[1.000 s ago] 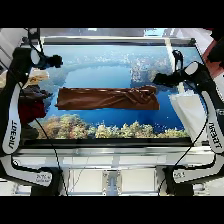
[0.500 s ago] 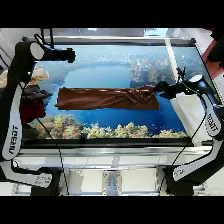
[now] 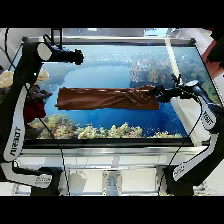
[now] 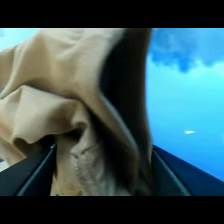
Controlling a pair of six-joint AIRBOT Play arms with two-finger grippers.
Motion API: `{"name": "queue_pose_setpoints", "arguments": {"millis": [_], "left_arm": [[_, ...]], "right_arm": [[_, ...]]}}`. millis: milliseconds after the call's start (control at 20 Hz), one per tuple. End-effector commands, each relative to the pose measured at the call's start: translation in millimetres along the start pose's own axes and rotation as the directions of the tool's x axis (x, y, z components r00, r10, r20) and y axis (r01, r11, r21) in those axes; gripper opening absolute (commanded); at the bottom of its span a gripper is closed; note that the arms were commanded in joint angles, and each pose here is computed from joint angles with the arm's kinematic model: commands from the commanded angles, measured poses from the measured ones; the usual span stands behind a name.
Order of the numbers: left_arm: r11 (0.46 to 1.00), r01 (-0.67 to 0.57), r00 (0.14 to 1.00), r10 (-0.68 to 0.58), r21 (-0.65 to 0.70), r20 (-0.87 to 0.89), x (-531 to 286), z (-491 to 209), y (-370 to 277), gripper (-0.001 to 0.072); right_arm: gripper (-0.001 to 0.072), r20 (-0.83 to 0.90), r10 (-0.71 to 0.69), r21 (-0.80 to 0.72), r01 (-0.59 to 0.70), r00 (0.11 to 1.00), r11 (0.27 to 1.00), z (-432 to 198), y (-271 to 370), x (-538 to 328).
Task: Fold the shirts.
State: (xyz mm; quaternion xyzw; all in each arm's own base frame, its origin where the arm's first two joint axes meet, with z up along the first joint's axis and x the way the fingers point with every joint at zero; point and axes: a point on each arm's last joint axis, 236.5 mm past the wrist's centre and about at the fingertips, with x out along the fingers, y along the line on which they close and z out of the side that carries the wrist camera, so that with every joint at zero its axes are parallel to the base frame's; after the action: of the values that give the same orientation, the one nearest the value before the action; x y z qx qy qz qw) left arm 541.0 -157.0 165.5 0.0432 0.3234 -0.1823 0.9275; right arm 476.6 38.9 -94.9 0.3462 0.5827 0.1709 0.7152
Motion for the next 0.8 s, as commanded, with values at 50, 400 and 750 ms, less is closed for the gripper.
{"name": "queue_pose_setpoints", "arguments": {"millis": [50, 400, 750], "left_arm": [[1.0, 0.011, 0.999, -0.011, 0.001, -0.05, 6.3, -14.2, -3.0, 0.0522], [0.958, 0.18, 0.949, -0.229, -0.222, -0.218, 72.9, -89.4, -49.2, 0.0012], [0.925, 0.265, 0.867, -0.352, -0.273, -0.353, 136.0, -163.0, -136.0, 0.0011]], "right_arm": [[0.0482, -0.013, 0.113, 0.003, -0.113, 0.994, 0.994, -2.9, 28.3, 6.5], [0.0025, 0.027, 0.401, -0.048, -0.399, 0.916, 0.916, 5.4, 107.2, -16.8], [0.0024, 0.022, 0.449, -0.173, -0.439, 0.893, 0.882, -12.8, 194.1, -65.7]]}}
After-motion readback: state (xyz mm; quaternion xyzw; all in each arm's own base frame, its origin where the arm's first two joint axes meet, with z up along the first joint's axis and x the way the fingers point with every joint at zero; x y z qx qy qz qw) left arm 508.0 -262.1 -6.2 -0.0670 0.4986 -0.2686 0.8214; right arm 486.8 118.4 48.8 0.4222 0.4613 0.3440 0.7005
